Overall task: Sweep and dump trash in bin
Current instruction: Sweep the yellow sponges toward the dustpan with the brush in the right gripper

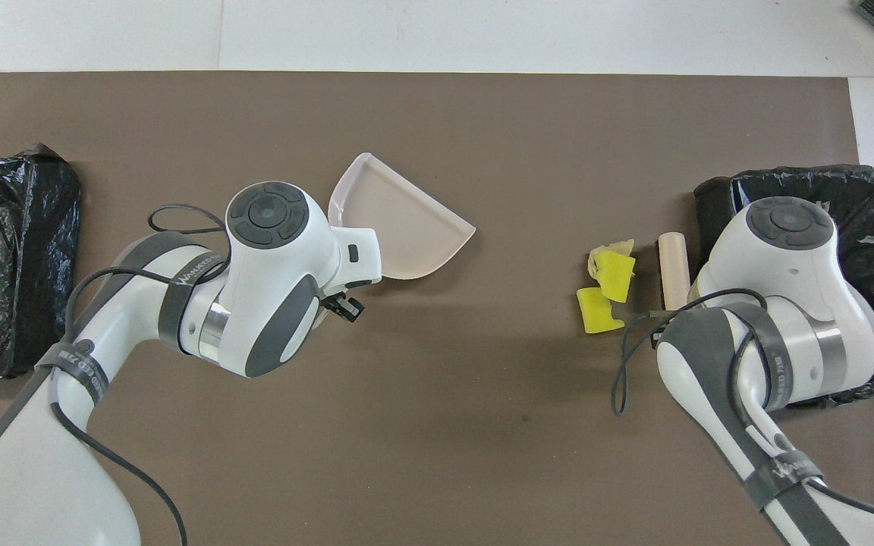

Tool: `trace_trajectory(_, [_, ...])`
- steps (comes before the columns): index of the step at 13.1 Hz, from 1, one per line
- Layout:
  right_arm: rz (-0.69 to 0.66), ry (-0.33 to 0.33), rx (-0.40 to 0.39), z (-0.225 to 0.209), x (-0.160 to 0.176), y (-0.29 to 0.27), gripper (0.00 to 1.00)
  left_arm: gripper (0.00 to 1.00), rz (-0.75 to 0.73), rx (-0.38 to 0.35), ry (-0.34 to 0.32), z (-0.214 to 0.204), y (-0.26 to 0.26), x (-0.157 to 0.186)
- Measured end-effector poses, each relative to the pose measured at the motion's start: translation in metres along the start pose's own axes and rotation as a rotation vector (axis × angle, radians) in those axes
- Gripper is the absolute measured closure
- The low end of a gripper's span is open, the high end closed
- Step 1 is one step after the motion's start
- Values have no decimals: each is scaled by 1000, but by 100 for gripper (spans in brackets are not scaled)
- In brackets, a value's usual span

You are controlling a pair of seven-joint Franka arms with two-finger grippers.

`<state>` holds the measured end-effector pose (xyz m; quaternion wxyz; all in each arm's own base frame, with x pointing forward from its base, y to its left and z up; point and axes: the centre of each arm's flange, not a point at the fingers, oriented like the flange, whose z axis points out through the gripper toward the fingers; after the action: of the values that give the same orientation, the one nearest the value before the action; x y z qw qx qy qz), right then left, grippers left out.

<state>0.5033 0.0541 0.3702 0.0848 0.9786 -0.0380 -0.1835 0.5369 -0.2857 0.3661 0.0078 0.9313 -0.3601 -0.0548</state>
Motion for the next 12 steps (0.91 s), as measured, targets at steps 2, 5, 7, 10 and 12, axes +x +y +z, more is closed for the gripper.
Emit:
trace_trajectory(2, [-1,5,0,0,0,-3,74,67,33,-5,-3,-9,-20,-10])
trace_trajectory(5, [45,17,13,8,6,-12,74,67,123,-3,-1,-31,-28,-21])
trace_trajectory(7, [89,35,19,16,13,-31,74,67,267,-13,-19,-40,-39,-33])
trace_trajectory(10, [98,32,19,25,15,-49,74,67,453,28,-68,-41,-55,-43])
trace_trajectory(12, [113,19,51,25,15,-49,74,67,545,75,-113,-35,-48,-46])
